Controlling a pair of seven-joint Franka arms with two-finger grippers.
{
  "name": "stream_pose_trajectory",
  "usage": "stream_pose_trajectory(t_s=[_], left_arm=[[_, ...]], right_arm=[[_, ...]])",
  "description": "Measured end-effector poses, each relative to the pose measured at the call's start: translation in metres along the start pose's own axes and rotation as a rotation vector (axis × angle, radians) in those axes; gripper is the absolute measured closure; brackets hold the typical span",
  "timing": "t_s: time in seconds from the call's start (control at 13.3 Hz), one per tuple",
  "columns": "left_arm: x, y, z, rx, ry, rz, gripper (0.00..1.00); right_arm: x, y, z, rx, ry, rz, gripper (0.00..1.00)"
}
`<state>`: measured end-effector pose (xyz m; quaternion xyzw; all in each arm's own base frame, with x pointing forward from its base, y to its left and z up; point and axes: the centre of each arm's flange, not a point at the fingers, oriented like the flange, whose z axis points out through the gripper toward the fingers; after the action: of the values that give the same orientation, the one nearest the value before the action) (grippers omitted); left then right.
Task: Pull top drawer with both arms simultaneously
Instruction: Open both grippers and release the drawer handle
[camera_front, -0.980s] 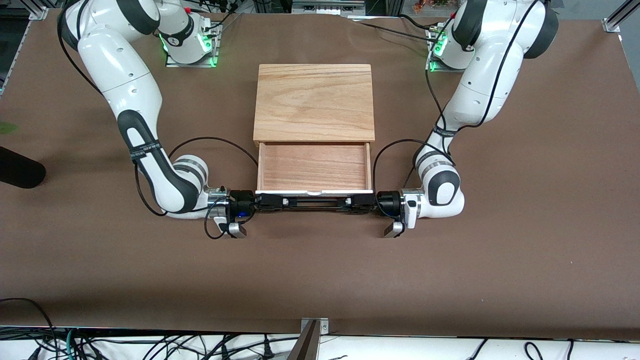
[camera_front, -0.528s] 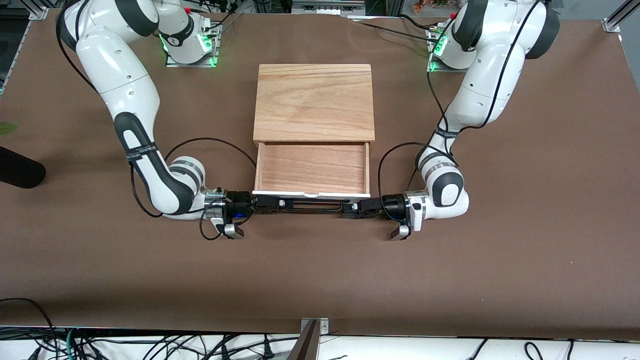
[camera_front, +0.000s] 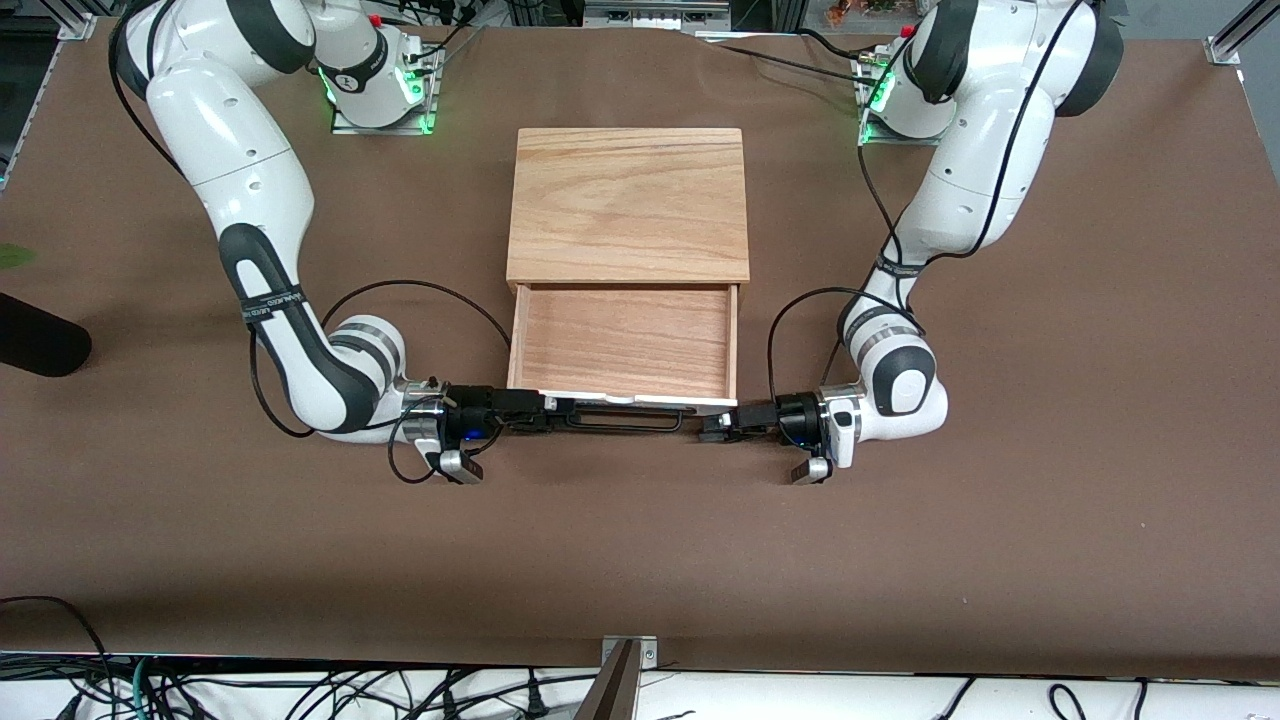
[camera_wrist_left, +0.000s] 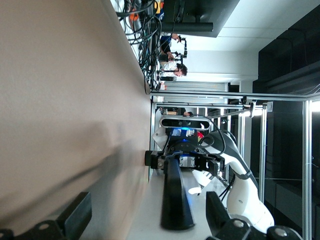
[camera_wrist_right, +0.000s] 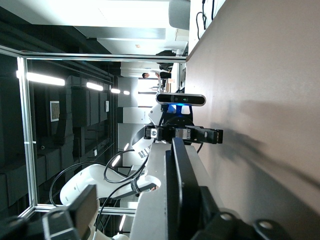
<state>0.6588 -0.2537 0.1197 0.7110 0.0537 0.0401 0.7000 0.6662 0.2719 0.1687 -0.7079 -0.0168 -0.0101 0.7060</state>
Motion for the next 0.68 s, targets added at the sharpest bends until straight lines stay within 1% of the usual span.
stream_pose_trajectory(t_s=[0.08,0.3,0.53,0.68], left_arm=[[0.003,0.006,-0.004,0.01,-0.006,0.004,0.0],[0.016,0.039,-0.02,0.057,-0.047,0.015,0.0],[0.028,0.082,-0.04,0.128,-0.097,0.016,0.0],[0.032,0.109,-0.053,0.169,-0.116,0.023,0.0]], right_arm=[[0.001,0.0,-0.001,0.001,0.002,-0.001,0.0],[0.001,0.002,-0.004,-0.001,0.005,-0.002,0.0],[0.006,0.0,-0.012,-0.01,0.013,-0.012,0.0],[0.008,-0.004,-0.017,-0.036,-0.006,-0.035,0.0]])
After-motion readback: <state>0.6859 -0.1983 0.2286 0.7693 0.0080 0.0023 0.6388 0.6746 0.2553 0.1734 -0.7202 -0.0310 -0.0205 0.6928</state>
